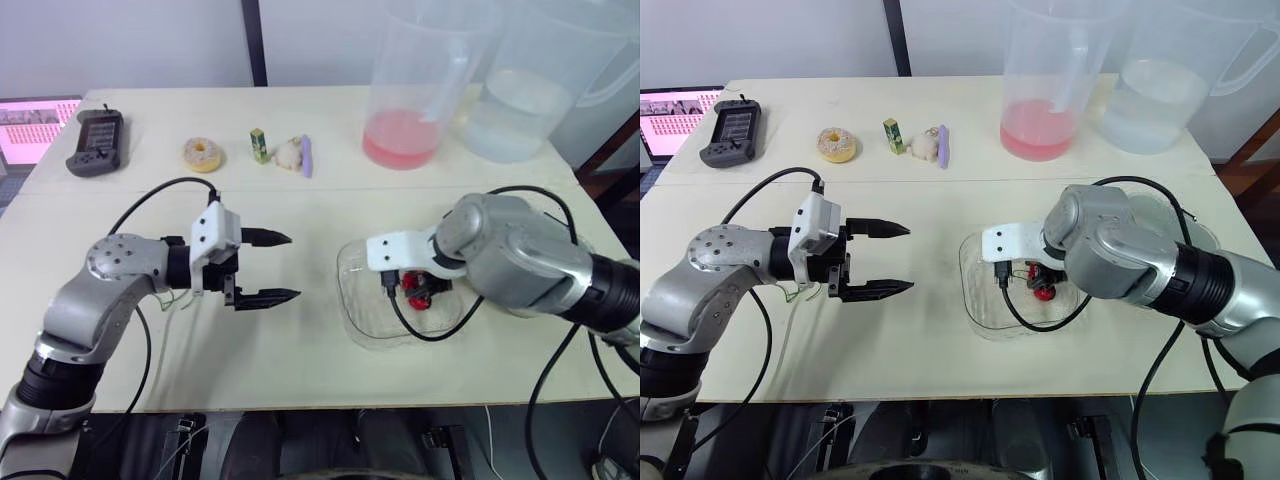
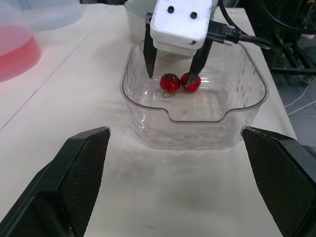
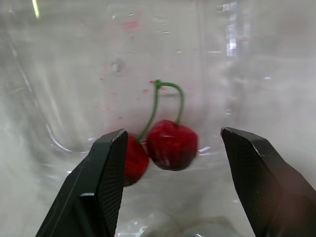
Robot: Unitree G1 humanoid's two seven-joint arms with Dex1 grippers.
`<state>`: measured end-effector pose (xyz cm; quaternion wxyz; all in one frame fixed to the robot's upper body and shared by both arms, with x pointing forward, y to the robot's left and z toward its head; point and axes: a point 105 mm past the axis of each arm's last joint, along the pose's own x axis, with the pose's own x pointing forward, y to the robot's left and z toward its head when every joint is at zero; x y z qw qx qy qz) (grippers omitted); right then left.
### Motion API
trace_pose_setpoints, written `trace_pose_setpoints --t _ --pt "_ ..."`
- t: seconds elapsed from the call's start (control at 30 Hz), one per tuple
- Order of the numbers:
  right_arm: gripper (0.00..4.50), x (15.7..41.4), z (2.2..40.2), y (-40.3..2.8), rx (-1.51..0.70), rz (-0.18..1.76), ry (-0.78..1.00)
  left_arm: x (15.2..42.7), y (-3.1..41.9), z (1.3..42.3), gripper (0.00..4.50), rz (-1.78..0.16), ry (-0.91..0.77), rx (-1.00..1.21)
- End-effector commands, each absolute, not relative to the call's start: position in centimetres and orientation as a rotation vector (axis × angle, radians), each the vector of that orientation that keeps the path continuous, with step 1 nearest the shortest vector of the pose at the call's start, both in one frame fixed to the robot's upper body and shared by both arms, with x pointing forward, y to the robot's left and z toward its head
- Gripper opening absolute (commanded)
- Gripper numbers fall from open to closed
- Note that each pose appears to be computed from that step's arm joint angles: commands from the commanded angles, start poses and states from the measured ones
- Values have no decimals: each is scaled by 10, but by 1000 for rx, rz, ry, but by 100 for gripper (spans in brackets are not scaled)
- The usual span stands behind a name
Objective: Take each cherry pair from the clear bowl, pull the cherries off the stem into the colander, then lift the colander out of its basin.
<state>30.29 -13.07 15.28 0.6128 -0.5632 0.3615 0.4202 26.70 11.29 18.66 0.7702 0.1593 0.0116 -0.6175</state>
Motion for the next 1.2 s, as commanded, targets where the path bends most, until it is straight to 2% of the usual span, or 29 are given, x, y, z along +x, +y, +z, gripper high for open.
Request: trace_pose_setpoints --t 0.03,0.1,0.17,0.63,0.73,0.77,0.97,1.2 --pt "290 306 156 -129 -1319 955 800 267 111 197 450 -1340 -21 371" --pt "232 307 154 -129 -1324 960 801 267 111 198 450 -1338 -22 376" --pt "135 308 152 -131 -1338 962 807 267 111 199 450 -1339 -21 375" --pt "135 300 140 -135 -1296 987 854 263 108 198 450 -1353 -15 377" --pt "56 300 145 -132 -1252 981 847 263 107 196 450 -1354 -13 376" --pt "8 299 148 -131 -1236 983 842 263 107 195 450 -1353 -12 375" --pt "3 285 160 -114 -1019 1026 816 262 106 194 450 -1361 -11 371" --pt "3 288 172 -101 -752 925 792 262 104 194 450 -1371 -4 377"
